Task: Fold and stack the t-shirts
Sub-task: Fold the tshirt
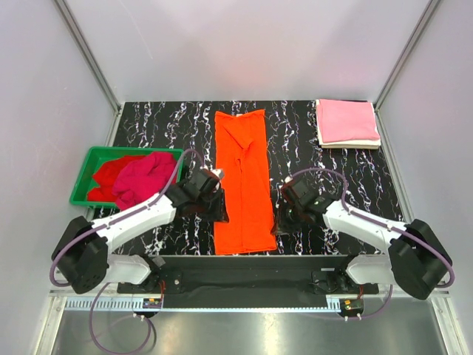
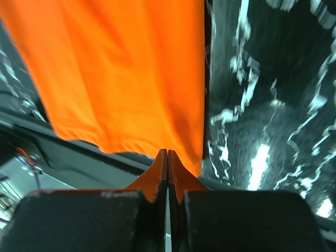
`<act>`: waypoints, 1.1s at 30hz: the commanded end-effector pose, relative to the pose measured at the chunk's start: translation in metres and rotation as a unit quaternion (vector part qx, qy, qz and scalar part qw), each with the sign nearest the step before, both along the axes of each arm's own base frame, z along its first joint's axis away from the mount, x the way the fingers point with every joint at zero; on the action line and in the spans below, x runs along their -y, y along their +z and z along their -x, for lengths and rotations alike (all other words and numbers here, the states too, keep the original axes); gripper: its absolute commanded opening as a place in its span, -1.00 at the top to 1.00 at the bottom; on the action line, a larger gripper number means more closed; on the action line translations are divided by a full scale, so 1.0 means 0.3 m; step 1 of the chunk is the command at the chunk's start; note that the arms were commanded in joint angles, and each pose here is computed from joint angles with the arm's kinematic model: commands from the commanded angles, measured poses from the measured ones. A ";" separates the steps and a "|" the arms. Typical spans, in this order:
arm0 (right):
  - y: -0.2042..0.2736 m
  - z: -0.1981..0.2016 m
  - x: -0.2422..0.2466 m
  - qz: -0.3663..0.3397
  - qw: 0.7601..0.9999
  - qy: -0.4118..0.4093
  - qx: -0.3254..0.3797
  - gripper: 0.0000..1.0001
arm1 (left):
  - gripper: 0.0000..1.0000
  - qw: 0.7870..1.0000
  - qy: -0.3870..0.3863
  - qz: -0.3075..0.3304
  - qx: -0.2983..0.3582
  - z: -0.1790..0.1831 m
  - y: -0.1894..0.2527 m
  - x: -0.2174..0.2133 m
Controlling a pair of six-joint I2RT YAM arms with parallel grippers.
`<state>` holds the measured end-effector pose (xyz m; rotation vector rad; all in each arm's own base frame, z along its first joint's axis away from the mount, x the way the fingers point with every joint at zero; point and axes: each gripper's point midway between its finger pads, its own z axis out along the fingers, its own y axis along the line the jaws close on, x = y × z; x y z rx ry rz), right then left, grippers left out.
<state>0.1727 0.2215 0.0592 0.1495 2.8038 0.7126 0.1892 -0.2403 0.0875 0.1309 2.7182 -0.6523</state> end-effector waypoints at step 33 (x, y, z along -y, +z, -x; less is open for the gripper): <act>-0.100 0.139 -0.004 0.057 0.998 -0.005 0.001 1.00 | 0.43 0.997 0.004 0.035 -0.066 0.234 -0.122 -0.034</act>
